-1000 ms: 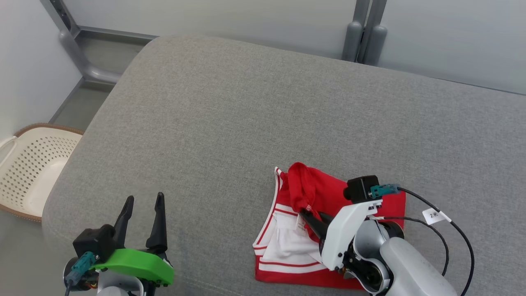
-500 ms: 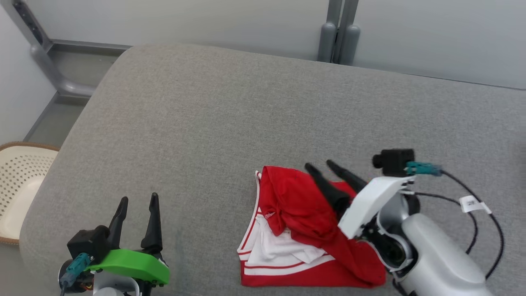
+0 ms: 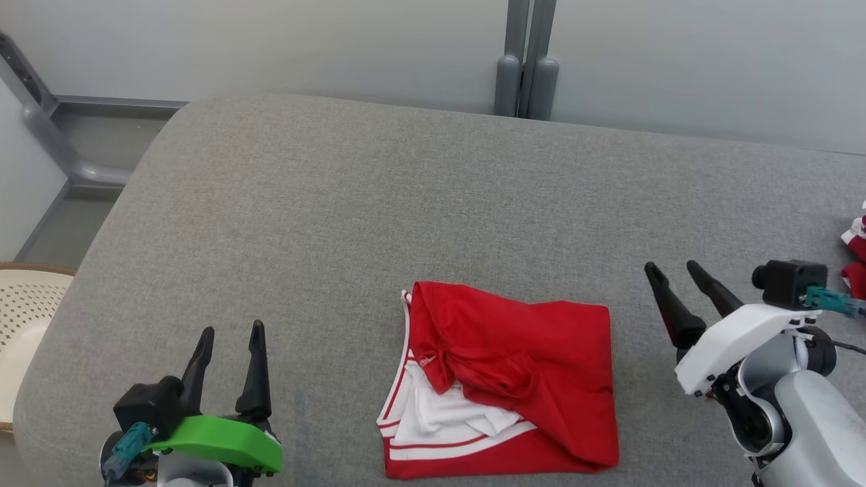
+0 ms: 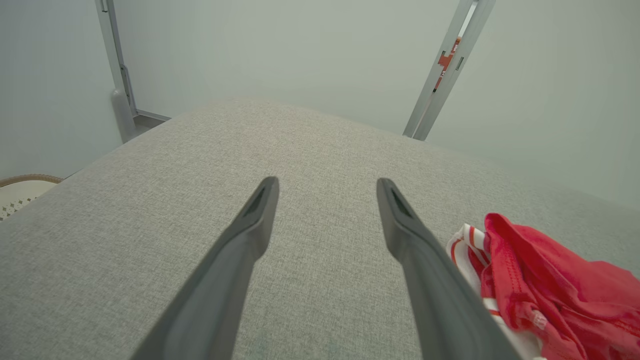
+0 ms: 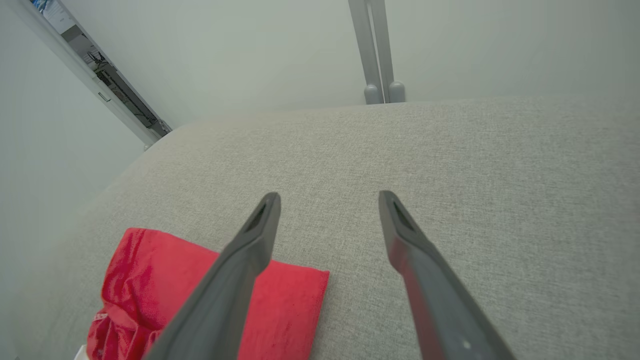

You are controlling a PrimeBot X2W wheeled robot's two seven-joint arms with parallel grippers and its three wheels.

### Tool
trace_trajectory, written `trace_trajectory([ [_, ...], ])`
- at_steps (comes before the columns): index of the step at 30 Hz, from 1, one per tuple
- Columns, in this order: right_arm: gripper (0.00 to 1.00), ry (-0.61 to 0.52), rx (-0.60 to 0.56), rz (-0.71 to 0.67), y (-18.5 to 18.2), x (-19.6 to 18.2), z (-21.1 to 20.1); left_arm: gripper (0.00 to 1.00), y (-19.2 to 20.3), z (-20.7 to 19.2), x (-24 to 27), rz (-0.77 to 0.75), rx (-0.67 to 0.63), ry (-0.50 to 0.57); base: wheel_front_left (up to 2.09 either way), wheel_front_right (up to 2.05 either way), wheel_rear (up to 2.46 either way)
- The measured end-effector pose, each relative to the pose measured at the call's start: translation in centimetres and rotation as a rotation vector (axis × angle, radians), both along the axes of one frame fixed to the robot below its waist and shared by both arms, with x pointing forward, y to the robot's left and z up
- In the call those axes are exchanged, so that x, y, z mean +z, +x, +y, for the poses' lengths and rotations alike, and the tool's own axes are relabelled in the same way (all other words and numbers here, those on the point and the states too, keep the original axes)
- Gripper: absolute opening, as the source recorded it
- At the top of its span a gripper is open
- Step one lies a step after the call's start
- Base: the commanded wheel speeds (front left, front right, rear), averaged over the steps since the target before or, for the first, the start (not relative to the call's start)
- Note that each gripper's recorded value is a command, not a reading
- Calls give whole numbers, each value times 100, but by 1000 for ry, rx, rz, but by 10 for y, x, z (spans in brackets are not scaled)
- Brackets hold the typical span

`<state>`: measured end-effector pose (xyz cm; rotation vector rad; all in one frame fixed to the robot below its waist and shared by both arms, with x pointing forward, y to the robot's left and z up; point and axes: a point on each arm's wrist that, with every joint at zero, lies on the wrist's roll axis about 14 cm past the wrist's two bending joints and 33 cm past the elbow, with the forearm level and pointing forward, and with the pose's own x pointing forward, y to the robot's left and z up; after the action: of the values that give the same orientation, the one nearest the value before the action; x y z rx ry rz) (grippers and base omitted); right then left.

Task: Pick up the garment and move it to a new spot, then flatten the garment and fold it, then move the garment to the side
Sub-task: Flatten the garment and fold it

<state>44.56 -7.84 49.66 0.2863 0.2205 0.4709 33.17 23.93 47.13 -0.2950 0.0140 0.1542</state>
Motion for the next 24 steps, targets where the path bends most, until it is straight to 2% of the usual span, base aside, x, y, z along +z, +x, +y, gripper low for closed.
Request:
trace_trajectory([
  [3, 100, -27, 32, 52, -6, -17, 11, 100, -2, 1, -1, 3, 3, 1, 0, 0, 0],
  [4, 76, -36, 47, 73, -9, -24, 17, 100, -3, 2, -2, 5, 5, 1, 0, 0, 0],
  [6, 6, -43, 83, 125, -17, -37, 29, 100, -5, 5, -2, 7, 12, 2, 0, 0, 0],
  [7, 0, -56, 111, 154, -22, -46, 37, 100, -7, 6, -2, 9, 18, 2, 0, 0, 0],
  [15, 0, -98, 345, 341, -75, -91, 101, 100, -20, 22, -6, 22, 71, 5, 0, 0, 0],
  [21, 0, -75, 543, 410, -129, -97, 151, 100, -25, 27, -7, 29, 93, 5, 0, 0, 0],
  [24, 0, -51, 606, 428, -150, -95, 166, 100, -24, 27, -7, 26, 91, 4, 0, 0, 0],
])
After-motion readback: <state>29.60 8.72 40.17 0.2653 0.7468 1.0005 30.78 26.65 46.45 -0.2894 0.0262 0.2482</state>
